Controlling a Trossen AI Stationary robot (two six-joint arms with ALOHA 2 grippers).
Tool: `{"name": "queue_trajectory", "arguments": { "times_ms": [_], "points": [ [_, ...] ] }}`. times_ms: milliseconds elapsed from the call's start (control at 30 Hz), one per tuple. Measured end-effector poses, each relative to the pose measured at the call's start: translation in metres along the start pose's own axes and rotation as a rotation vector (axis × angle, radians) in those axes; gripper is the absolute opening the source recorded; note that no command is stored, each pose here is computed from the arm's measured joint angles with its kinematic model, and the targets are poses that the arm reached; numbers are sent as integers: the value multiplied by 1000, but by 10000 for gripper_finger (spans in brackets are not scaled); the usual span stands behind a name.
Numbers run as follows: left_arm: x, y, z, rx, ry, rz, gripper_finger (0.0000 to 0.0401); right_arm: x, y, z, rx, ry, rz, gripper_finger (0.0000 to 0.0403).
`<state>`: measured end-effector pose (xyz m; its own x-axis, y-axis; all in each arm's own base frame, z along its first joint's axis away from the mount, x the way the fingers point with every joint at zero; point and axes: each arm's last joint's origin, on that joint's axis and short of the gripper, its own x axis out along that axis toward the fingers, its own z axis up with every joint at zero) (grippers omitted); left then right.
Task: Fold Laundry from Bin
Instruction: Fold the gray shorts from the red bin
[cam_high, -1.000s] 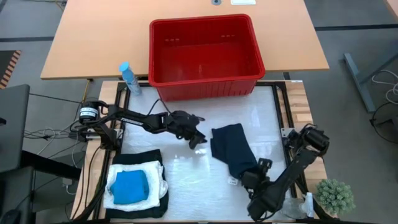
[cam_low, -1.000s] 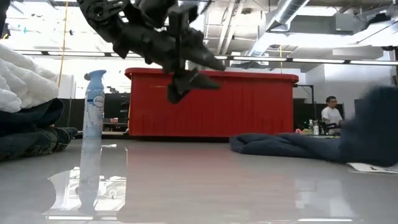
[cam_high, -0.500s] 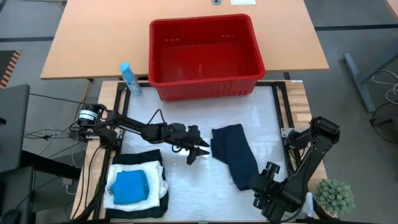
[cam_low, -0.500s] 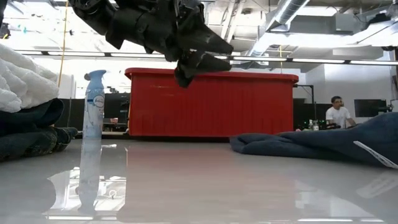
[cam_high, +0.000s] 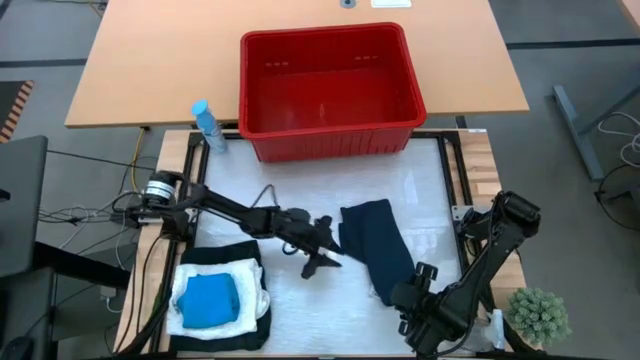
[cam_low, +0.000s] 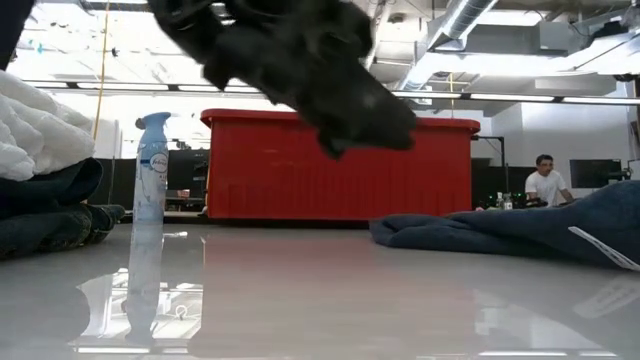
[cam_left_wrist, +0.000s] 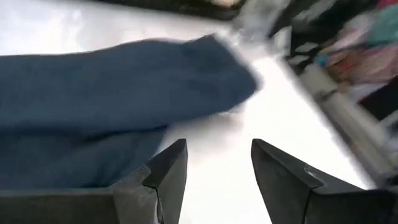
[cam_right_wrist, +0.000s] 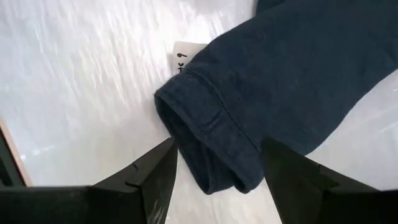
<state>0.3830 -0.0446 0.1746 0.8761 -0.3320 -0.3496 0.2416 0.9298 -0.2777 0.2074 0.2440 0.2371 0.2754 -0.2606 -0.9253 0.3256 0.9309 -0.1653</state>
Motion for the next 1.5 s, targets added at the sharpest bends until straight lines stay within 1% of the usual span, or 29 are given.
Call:
{"name": "queue_trajectory", "arguments": {
  "times_ms": [67,133,200,267,300,433,500,567,633,733,833,933,1000,1100,1167,1300,1333,1433,1500],
  "points": [
    [15,4,5,36,53,70,169,0,0,0,12,-1,3,255],
    [26,7,11,69,105,106,169,-1,1,-1,9,-1,4,255],
    [41,10,17,103,124,100,168,-2,2,-4,-2,-3,5,255],
    [52,13,16,135,172,90,168,-3,3,-8,-17,-20,3,255],
    [58,13,18,154,166,86,168,-3,3,-10,-22,-32,2,255],
    [74,18,10,145,208,90,168,5,4,-16,-74,-31,-7,255],
    [75,20,4,118,242,97,168,11,7,-17,-119,-43,22,255],
    [75,21,3,120,236,103,168,19,10,-15,-162,-63,62,255],
    [74,21,2,129,243,113,168,27,11,-14,-189,-71,78,255],
    [73,21,-1,125,270,115,168,35,5,-10,-169,-55,53,251],
    [73,21,-3,133,286,116,168,39,-1,-5,-152,-40,14,237],
    [73,21,-3,139,294,118,168,41,-2,-2,-197,-41,7,221],
    [73,21,-3,140,292,119,168,42,-2,-1,-205,-42,18,209],
    [73,22,-4,139,296,123,168,44,-3,-2,-203,2,27,177],
    [72,22,-4,139,301,130,168,45,-4,-1,-188,29,40,139],
    [71,23,-8,130,346,138,168,45,-4,0,-170,57,54,30],
    [70,23,-9,128,355,140,168,45,-3,-1,-168,57,56,19],
    [69,24,-12,125,389,144,168,44,-3,-3,-106,61,49,19],
    [69,25,-13,127,403,157,168,42,-2,-4,-86,60,53,18]
  ]
}}
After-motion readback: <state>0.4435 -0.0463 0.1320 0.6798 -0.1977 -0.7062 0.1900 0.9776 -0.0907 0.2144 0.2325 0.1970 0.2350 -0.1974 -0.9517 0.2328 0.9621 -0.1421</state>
